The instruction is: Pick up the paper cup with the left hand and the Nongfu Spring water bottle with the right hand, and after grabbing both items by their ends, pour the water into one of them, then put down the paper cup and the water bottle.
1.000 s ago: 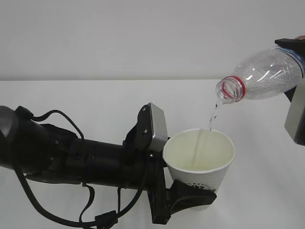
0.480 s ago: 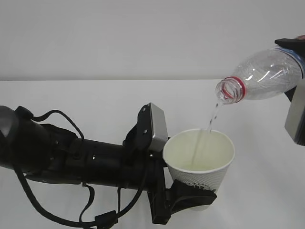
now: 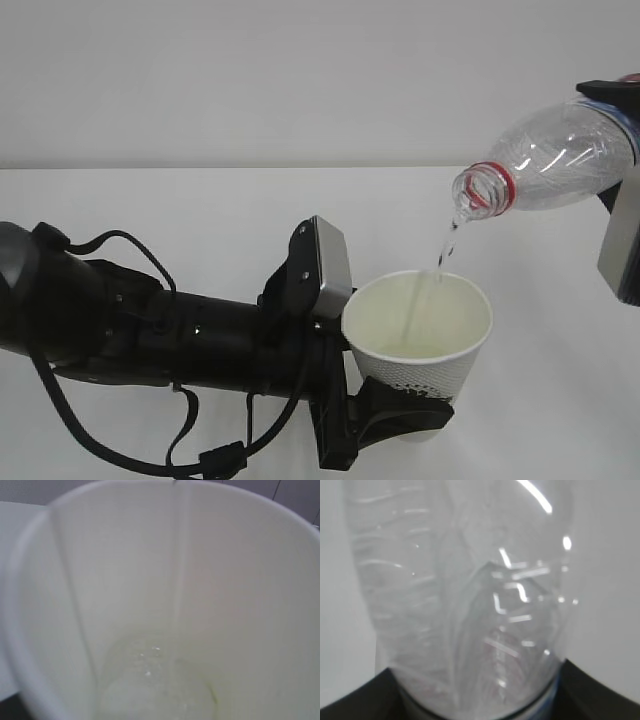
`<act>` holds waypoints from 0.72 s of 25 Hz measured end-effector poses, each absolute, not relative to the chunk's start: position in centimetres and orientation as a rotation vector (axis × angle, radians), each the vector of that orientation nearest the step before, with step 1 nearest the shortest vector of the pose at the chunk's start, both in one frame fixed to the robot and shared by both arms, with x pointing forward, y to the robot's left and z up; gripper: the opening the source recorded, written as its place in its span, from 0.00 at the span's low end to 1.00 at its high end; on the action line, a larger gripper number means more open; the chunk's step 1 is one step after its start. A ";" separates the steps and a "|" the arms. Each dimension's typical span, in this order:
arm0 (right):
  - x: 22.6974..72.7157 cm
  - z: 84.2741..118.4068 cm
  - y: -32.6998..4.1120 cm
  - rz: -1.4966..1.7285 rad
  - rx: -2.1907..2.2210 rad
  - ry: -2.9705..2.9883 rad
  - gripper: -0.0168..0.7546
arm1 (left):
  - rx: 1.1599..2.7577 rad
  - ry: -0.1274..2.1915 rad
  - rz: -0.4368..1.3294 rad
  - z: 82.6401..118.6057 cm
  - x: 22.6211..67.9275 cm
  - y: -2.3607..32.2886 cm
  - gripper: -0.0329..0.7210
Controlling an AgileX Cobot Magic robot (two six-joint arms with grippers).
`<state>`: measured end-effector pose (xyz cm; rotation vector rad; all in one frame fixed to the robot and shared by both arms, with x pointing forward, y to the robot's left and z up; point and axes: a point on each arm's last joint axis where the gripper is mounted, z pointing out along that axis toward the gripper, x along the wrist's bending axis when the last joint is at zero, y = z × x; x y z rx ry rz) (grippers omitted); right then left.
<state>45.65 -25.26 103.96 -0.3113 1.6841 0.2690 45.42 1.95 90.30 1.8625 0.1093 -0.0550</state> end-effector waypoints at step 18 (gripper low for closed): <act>45.6 104.0 -25.3 0.261 -0.322 1.680 0.57 | 1.864 0.110 -0.054 90.3 45.4 2.0 0.77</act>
